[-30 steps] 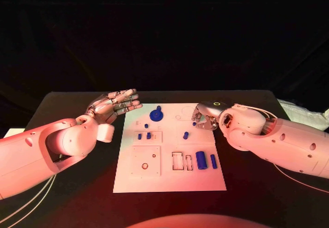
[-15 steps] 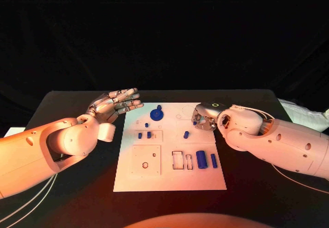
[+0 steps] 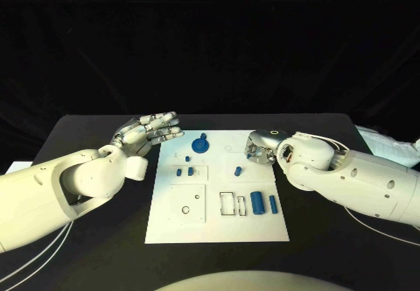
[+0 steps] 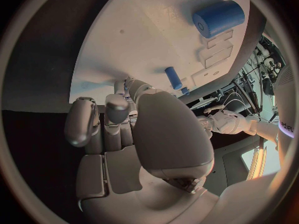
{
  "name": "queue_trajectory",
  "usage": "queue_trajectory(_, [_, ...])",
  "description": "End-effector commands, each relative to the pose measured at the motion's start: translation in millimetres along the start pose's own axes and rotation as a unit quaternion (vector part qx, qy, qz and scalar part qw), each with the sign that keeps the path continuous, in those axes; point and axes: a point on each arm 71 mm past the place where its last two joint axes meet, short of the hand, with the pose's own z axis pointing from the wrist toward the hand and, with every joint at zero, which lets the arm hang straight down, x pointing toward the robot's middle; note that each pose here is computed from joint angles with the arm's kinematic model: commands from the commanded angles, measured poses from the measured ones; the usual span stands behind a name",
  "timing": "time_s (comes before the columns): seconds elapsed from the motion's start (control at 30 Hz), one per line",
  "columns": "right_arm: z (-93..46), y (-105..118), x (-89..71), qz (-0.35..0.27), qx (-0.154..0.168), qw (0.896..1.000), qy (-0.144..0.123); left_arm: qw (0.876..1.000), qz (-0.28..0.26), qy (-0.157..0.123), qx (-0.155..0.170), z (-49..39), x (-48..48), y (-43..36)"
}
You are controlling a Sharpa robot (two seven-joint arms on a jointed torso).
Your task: Assemble the parts on the task board
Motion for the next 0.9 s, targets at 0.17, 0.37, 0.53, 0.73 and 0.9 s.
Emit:
queue_trajectory(0.17, [2.7,0.5,16.1,-0.007,0.001,0.999,0.043,1.0,0.006,0.002,0.001,0.7,2.5,0.5])
queue_trajectory(0.37, [4.5,4.4,17.4,-0.005,-0.004,1.0,0.03,1.0,0.005,0.004,-0.001,1.8,4.0,1.4])
queue_trajectory(0.53, [3.2,6.9,13.6,0.006,-0.011,1.0,0.003,1.0,0.005,0.005,-0.002,2.3,4.4,2.1])
queue_trajectory(0.73, [-0.7,5.1,8.3,0.032,-0.01,0.999,-0.018,1.0,0.004,0.009,-0.002,2.4,5.3,2.8])
queue_trajectory(0.9, [-3.4,1.2,2.2,0.058,-0.004,0.998,-0.033,1.0,0.005,0.007,0.002,2.4,4.2,2.3])
